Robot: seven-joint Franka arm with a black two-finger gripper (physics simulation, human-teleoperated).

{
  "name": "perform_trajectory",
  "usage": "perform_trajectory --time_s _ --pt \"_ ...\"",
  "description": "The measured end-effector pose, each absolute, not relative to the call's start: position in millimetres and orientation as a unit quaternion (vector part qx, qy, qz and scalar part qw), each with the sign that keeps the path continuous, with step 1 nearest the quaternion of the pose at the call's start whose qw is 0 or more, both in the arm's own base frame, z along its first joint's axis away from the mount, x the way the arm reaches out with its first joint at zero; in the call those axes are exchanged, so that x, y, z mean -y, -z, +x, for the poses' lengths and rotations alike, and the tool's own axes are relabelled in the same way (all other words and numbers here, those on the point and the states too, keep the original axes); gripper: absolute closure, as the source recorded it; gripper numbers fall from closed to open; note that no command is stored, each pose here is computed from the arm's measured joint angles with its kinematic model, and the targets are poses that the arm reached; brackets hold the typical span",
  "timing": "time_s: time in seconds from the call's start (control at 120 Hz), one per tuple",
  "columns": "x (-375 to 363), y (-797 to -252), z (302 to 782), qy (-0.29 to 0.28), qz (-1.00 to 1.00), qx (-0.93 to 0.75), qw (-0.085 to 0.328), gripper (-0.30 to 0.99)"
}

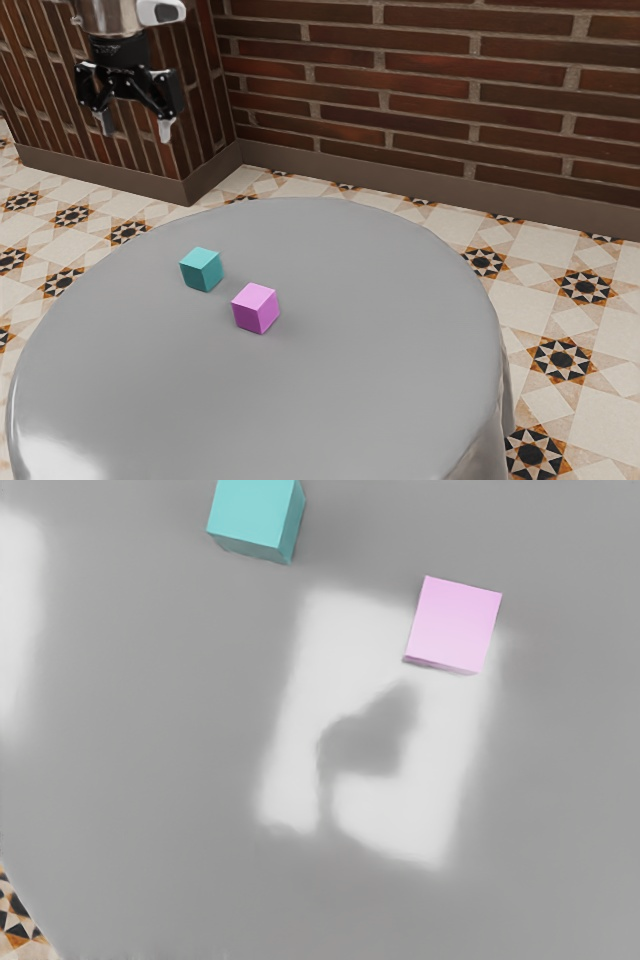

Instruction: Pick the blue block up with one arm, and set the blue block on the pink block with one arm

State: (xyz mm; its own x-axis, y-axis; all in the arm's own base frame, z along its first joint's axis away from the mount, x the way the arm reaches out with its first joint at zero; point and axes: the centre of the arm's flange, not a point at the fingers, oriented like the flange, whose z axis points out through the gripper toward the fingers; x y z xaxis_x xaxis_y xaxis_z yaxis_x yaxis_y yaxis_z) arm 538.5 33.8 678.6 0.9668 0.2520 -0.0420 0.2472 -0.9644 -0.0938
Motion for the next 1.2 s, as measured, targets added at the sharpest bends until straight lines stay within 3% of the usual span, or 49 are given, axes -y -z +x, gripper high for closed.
perform_trajectory --time_s 0.183,0.367,0.75,0.95,1.2 --pt "-29.7 -683.0 538.3 -0.022 -0.991 0.124 0.044 0.00" --pt "1.5 -773.7 513.4 0.060 -0.992 0.102 0.034 0.00" --pt "83.4 -769.9 506.0 0.047 -0.998 0.026 0.032 0.00" --pt "59.0 -754.5 519.3 0.031 -0.998 0.051 0.034 0.00" --pt "37.5 -625.0 513.5 -0.022 -0.997 0.062 0.035 0.00"
